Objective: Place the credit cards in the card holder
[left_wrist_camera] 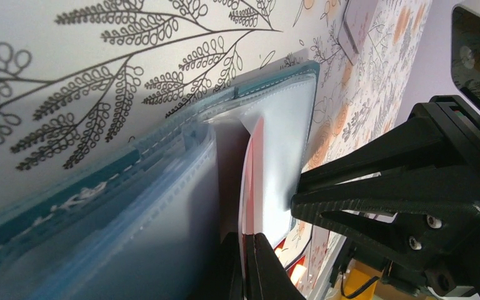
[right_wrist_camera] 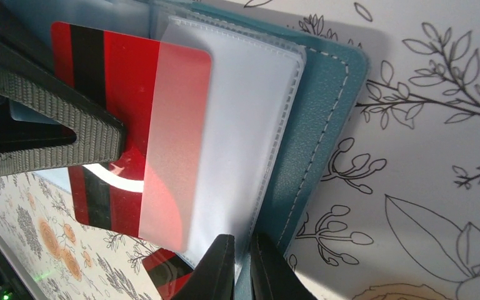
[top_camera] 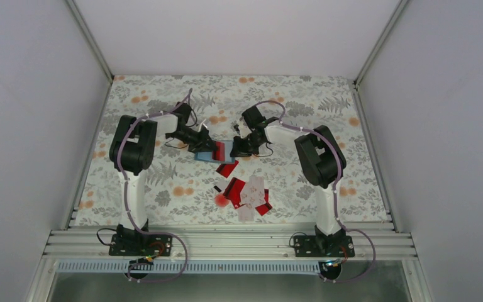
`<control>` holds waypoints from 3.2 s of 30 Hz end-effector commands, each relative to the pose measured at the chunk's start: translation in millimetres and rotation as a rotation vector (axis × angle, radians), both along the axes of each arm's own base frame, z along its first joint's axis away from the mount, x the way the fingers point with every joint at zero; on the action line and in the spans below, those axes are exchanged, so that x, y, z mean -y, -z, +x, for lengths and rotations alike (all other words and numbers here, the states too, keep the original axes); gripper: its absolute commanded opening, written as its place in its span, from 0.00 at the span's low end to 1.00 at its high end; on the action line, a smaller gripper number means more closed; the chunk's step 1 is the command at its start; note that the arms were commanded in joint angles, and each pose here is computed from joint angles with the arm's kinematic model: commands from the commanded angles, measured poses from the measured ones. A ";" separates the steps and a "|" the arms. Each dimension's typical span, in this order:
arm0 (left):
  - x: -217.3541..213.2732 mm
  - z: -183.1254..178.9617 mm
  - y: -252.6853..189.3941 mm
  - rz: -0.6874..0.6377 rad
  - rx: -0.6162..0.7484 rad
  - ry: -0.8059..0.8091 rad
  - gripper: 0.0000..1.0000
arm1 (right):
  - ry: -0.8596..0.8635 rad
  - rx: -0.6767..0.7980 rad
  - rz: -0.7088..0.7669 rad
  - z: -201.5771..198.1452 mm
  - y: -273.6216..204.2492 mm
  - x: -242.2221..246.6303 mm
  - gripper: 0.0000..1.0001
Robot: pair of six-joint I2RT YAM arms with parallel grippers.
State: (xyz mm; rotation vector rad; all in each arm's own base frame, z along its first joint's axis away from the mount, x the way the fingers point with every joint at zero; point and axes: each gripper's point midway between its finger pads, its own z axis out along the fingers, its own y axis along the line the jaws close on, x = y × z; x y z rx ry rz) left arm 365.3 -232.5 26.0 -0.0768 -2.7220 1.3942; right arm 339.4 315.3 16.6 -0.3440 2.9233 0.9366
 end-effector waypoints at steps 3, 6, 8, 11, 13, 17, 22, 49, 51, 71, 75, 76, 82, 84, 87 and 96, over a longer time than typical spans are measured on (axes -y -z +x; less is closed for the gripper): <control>1.8 0.4 28.9 0.065 -0.009 -0.006 0.02 | -0.037 -0.132 -0.194 -43.1 64.8 19.2 0.09; 3.5 0.1 29.1 0.060 -0.010 -0.004 0.02 | -0.036 -0.131 -0.192 -42.2 63.7 18.6 0.10; 5.7 0.0 28.6 0.059 -0.008 0.001 0.02 | -0.037 -0.128 -0.189 -41.3 62.1 17.9 0.11; 7.8 -0.1 28.2 0.058 -0.004 0.006 0.02 | -0.039 -0.125 -0.188 -40.2 60.3 16.7 0.12; 7.8 -0.2 29.1 0.060 -0.005 0.008 0.02 | -0.040 -0.118 -0.185 -38.1 56.2 15.9 0.15; 8.4 -0.8 31.6 0.071 -0.004 0.018 0.02 | -0.042 -0.083 -0.199 -29.7 42.6 15.9 0.21; 10.5 -0.1 33.6 0.094 0.008 0.041 0.02 | -0.037 -0.035 -0.214 -17.8 24.3 15.7 0.28; 14.2 5.7 35.8 0.167 0.032 0.084 0.02 | 0.145 0.185 -0.357 30.5 -25.9 50.1 0.13; 14.9 5.8 36.2 0.166 0.030 0.087 0.02 | 0.141 0.169 -0.365 31.2 -17.3 49.1 0.12; 22.8 9.2 34.8 0.178 0.037 0.126 0.03 | 0.085 0.103 -0.374 33.0 18.3 24.8 0.08; 29.2 10.0 34.1 0.165 0.036 0.147 0.04 | 0.071 0.106 -0.360 33.4 17.6 19.2 0.08; 30.6 10.1 34.4 0.162 0.035 0.151 0.03 | 0.067 0.106 -0.359 33.3 18.3 18.3 0.08; 36.1 12.0 33.3 0.141 0.028 0.164 0.04 | 0.055 0.107 -0.347 32.8 17.3 14.8 0.07; 39.1 13.5 32.0 0.130 0.027 0.163 0.05 | 0.052 0.104 -0.345 32.3 18.2 14.4 0.07; 43.0 14.3 30.6 0.136 0.030 0.175 0.15 | 0.049 0.106 -0.341 32.5 17.7 13.2 0.07; 27.7 19.0 20.9 0.282 0.053 0.122 0.49 | 0.050 0.106 -0.345 30.2 17.7 15.9 0.07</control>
